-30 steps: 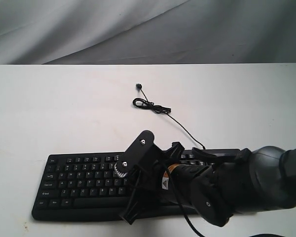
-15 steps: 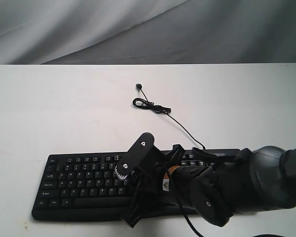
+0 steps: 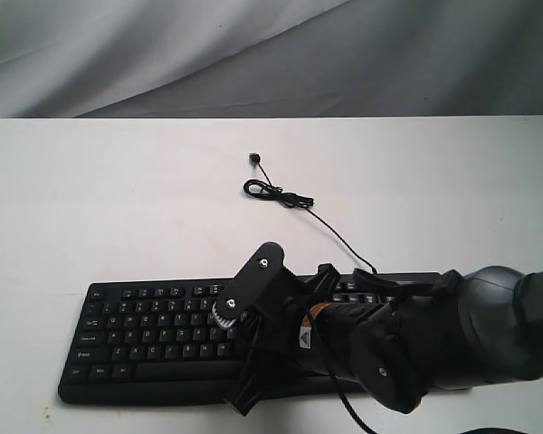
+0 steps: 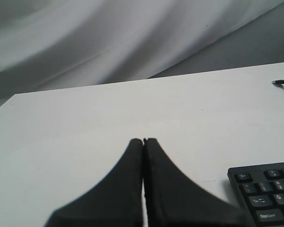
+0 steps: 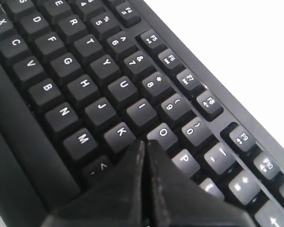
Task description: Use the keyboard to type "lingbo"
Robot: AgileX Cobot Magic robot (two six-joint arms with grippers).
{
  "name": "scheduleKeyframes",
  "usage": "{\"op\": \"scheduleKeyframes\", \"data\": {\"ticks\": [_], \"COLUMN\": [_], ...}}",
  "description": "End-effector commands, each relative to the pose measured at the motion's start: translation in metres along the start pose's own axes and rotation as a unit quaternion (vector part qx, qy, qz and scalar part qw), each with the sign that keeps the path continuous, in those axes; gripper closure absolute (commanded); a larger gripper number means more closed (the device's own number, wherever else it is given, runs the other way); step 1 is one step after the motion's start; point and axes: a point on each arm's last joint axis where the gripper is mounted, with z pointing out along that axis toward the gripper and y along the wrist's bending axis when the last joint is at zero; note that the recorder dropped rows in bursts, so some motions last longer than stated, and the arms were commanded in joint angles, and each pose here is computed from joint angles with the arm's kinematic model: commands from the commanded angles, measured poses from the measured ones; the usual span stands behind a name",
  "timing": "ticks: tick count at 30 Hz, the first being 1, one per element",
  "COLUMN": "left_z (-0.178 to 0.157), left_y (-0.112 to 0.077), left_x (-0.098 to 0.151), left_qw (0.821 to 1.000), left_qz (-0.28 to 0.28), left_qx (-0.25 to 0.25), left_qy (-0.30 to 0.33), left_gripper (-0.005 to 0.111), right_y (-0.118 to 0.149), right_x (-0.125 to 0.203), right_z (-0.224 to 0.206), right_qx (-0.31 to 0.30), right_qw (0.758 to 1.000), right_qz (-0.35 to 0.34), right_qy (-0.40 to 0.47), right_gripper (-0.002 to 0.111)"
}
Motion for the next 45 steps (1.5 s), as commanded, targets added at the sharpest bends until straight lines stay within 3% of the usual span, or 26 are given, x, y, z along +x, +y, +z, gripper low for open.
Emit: {"op": "scheduleKeyframes", "data": {"ticks": [1,15,32,37,45], "left_z": [0.0,0.0,0.0,0.0,0.0], "left_y": [-0.001,-0.001,-0.001,-0.001,-0.001], "left_x": [0.0,0.0,0.0,0.0,0.0], "left_qw": [1.0,1.0,1.0,1.0,1.0], "left_qz": [-0.002,-0.002,-0.002,-0.002,-0.002], "left_qx": [0.004,0.004,0.004,0.004,0.004], "left_qy": [-0.005,-0.005,-0.005,-0.005,-0.005], "left_gripper": [0.107,0.107,0.107,0.107,0.107], "right_y": [-0.002,-0.005,-0.011,-0.012,-0.01], "right_x": [0.003,-0.003,-0.04,-0.058,-0.043], "right_z": [0.001,0.011,-0.02,-0.005,0.018], "right_qx": [-0.001,-0.023,-0.019,-0.026,-0.029], "right_qw": [1.0,0.998,0.999,0.997,0.997], "right_qz": [-0.008,-0.017,-0.037,-0.067,-0.068], "right_qy": [0.008,0.06,0.003,0.01,0.033], "right_gripper": [0.108,0.108,0.108,0.108,0.108]}}
